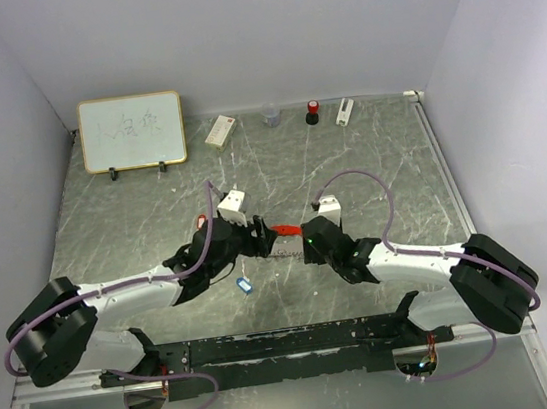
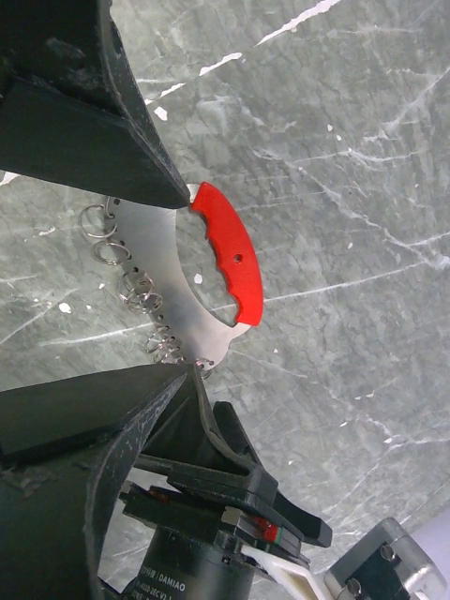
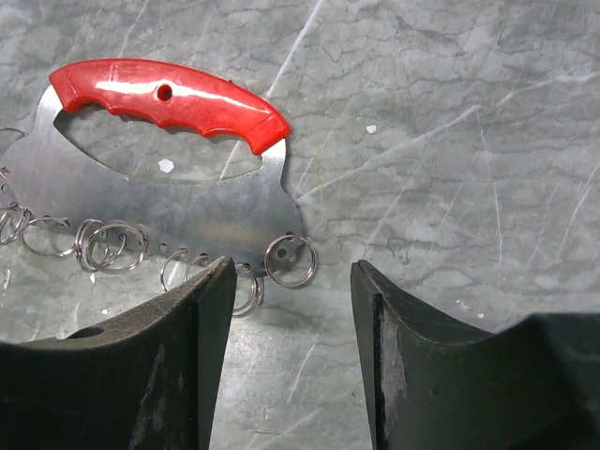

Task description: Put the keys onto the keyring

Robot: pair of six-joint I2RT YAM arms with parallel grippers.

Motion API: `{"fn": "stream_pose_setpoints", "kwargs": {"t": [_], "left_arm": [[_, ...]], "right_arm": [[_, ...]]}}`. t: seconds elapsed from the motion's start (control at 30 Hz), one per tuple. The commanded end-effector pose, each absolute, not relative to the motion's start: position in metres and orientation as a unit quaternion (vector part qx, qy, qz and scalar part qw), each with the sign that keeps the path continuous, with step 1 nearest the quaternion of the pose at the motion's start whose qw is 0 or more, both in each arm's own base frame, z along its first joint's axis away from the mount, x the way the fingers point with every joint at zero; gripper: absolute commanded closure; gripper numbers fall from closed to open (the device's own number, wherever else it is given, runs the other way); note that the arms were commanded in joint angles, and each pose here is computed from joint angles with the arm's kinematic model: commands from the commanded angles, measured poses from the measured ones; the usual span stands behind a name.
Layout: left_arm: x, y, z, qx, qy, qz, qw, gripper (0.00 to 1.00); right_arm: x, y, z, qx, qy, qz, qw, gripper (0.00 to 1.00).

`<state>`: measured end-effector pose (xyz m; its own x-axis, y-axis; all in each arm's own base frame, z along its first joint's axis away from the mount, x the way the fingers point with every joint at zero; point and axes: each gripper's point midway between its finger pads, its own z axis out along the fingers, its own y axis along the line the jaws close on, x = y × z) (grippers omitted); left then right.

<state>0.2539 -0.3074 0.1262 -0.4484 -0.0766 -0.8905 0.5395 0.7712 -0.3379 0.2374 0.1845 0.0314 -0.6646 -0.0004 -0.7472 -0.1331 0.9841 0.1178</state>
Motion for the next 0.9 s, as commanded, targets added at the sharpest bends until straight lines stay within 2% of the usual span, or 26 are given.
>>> {"fn": "stream_pose_setpoints", "kwargs": {"t": [0.0,0.87], "left_arm": [[0.2620,-0.3175,0.1523,0.136,0.772,-0.314,0.535,0.22],[0.2587,-0.3145,0.1551,0.136,0.770,-0.311,0.539,0.22]], "right_arm": [[0.2381,0.1775,0.0270,-0.022,0.909,0.073,0.411,0.47],[0.2377,0.1817,0.0351,-0.028,0.907,0.085,0.411,0.47]]}}
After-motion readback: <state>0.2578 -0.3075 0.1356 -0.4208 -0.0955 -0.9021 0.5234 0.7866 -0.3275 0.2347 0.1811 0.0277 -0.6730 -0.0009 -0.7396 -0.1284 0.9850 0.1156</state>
